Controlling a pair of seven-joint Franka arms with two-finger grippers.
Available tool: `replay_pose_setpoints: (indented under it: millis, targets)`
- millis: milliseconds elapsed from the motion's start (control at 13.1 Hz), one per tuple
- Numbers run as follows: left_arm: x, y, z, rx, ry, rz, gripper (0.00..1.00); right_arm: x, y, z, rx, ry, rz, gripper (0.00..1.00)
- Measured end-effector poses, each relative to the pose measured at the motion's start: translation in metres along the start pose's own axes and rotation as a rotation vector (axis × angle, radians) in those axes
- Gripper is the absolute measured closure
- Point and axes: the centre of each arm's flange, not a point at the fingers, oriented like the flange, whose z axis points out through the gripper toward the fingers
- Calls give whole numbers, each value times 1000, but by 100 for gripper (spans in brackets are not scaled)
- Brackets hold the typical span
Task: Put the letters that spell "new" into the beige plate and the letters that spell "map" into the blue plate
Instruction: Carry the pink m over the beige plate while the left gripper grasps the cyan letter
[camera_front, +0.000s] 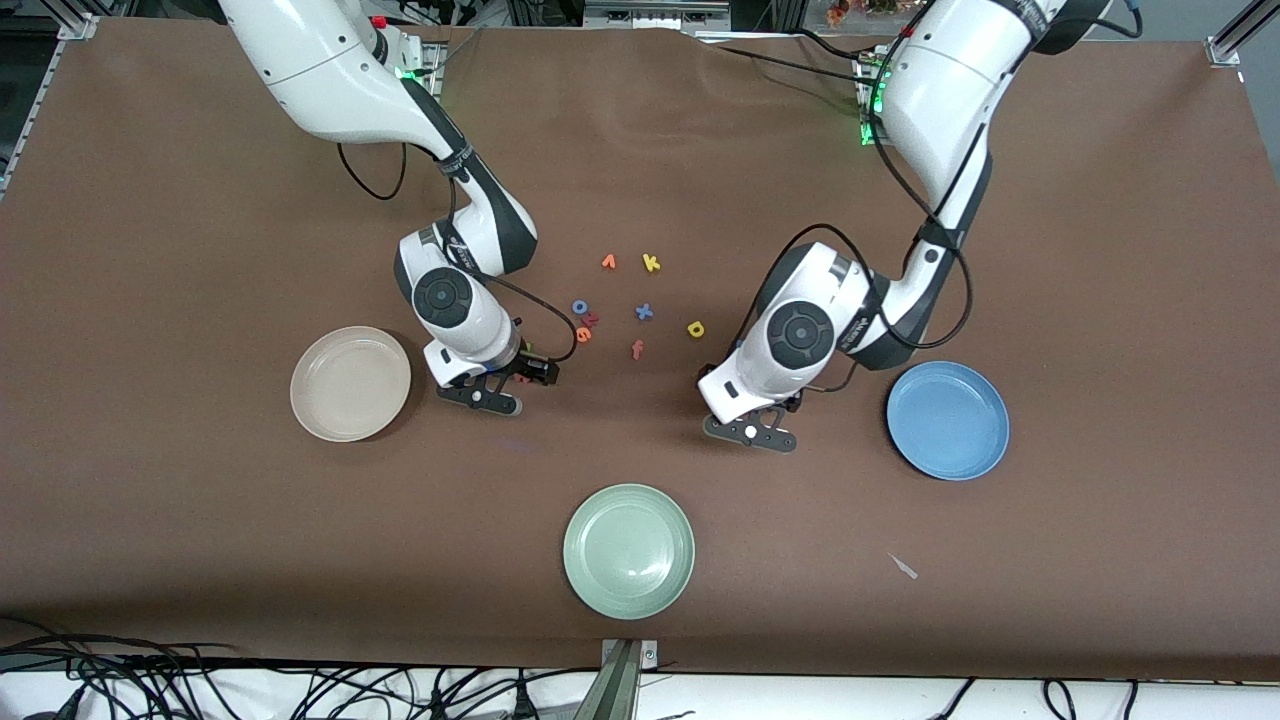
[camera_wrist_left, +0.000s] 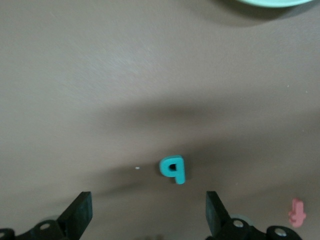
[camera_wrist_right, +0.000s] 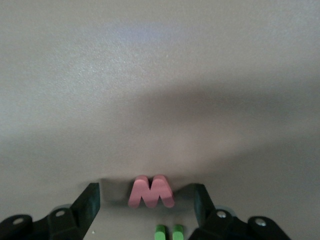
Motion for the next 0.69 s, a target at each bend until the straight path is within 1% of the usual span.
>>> replay_pose_setpoints:
  millis: [76,152,228,305,381,609,685]
  targets:
    - [-4,9,9,2,-7,-21,1,-1,1,2,2,5,-2,22]
    - [-6,17,16,4,-7,-31,3,-2,2,2,3,8,-2,23]
    - [-6,20,21,-1,6,-35,4,-2,2,1,4,9,-3,31]
    - [-4,22,26,-3,27,-30,4,-2,0,-1,10,15,-5,44]
    - [-4,22,31,11,42,-12,5,-3,-1,-2,13,17,-7,55]
    - [-4,21,48,63,50,32,8,-2,-2,-6,15,22,-12,58]
    - [-5,20,53,69,46,36,13,-2,-3,-10,17,28,-22,61]
